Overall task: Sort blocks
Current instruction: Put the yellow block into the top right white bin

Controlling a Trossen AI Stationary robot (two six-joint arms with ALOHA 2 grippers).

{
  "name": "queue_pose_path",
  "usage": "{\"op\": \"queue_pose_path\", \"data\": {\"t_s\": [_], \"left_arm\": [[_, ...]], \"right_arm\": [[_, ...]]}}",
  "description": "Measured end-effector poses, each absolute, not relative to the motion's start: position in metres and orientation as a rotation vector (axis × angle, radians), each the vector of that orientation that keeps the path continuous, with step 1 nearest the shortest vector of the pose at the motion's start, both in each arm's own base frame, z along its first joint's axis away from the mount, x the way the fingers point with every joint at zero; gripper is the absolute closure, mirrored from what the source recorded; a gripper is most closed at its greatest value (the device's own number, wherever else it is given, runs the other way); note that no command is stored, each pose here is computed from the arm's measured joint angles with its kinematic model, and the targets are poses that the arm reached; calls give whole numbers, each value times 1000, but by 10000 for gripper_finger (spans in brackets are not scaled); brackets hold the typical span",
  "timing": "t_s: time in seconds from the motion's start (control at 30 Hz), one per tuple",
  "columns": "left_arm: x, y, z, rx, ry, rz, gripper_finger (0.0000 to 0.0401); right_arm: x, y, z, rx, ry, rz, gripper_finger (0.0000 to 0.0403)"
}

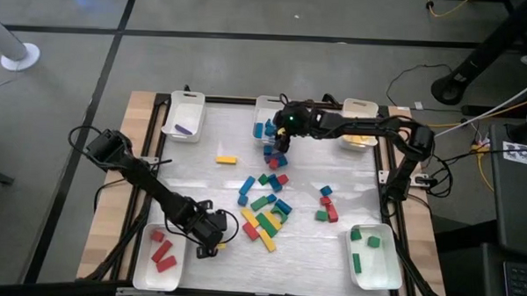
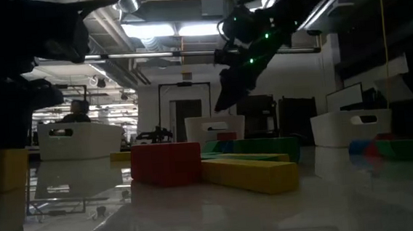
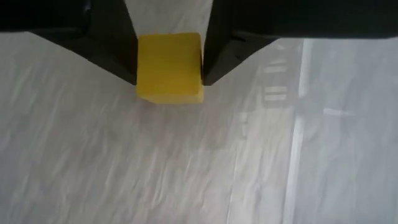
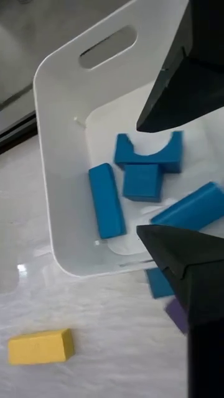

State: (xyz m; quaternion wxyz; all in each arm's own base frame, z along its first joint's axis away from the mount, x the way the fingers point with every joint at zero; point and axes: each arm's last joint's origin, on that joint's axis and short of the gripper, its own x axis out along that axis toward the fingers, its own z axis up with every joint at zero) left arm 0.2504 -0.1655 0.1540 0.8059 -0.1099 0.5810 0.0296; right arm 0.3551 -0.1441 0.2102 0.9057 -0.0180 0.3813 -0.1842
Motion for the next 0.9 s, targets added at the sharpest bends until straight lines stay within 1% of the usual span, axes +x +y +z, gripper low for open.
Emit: {"op": "queue_pose_path", "data": {"t_s": [0.1, 0.23, 0.4, 0.57, 0.73, 0.9], "left_arm": [[252, -164, 154, -223, 1239, 54, 282], [257, -156, 155, -191, 1213, 80, 284], [265, -139, 159, -83, 1143, 142, 283], [275, -120, 179, -46, 1065, 169, 277], [281, -102, 205, -7, 945, 245, 275], [281, -87, 229, 8, 810, 326, 274]], "right_arm": [[352, -143, 228, -27, 846, -373, 145], [347, -140, 254, 41, 943, -354, 146], [340, -132, 275, 172, 1048, -191, 146], [341, -113, 277, 293, 1078, -23, 146], [352, -81, 278, 247, 1068, 69, 146], [368, -41, 284, 110, 960, 213, 146]]}}
